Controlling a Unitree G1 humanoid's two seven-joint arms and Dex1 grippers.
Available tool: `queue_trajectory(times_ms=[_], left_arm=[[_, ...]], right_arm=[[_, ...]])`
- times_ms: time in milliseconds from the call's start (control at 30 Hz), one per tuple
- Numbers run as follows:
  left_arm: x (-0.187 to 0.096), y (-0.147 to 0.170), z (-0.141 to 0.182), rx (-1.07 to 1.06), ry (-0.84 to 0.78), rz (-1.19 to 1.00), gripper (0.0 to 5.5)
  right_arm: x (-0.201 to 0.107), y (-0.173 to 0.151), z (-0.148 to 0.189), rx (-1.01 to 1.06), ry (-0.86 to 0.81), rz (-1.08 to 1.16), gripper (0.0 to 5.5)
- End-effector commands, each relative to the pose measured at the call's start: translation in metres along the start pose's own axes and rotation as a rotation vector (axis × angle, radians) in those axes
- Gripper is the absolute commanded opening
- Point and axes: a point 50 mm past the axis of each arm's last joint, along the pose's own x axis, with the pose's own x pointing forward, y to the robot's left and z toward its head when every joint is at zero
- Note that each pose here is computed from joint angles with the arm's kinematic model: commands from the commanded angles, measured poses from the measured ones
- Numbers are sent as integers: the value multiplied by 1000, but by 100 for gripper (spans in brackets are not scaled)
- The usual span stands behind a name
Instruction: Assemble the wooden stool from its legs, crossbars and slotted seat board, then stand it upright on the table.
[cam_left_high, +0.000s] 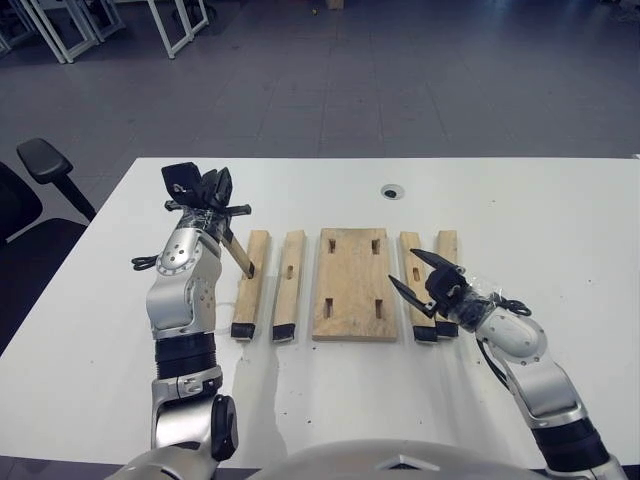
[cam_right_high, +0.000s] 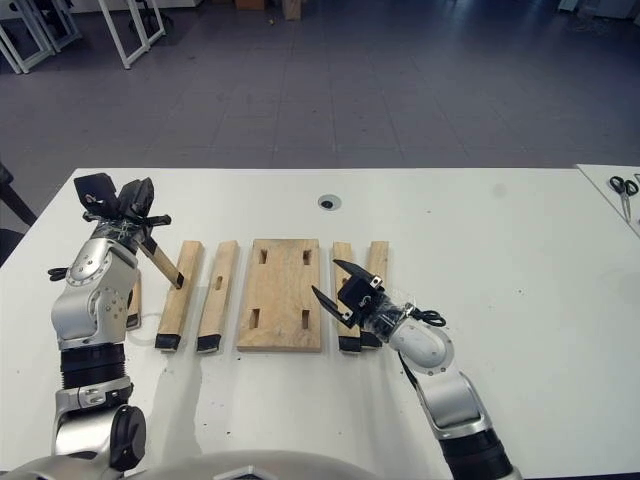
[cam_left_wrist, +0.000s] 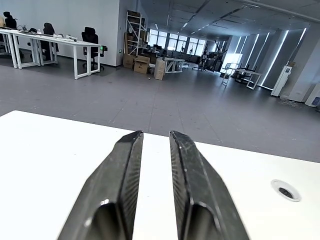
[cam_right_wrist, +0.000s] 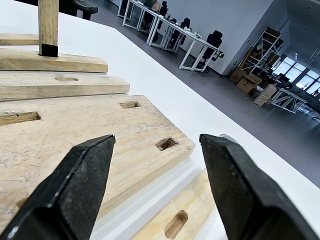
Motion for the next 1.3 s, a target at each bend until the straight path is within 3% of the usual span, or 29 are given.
queue_trajectory(times_ms=[33, 133, 233, 533, 733, 900, 1300], left_arm=[[-11, 2, 24, -7, -135, -17, 96], [-23, 6, 43, 0, -265, -32, 96], [-37, 13, 37, 69, -267, -38, 96], [-92, -3, -16, 116, -131, -124, 232], [-118, 10, -62, 112, 49, -107, 330], [-133, 15, -91, 133, 227, -118, 330], [-143, 20, -118, 174, 437, -54, 330]], right_arm=[[0, 2, 1, -10, -4, 2, 311], [-1, 3, 0, -7, 1, 3, 311], [-2, 5, -1, -3, 5, 6, 311], [-5, 5, -2, 3, 18, -3, 311], [-5, 5, -3, 7, 22, -7, 311], [-5, 5, -3, 7, 22, -5, 311], [-5, 2, -4, 8, 28, -6, 311]])
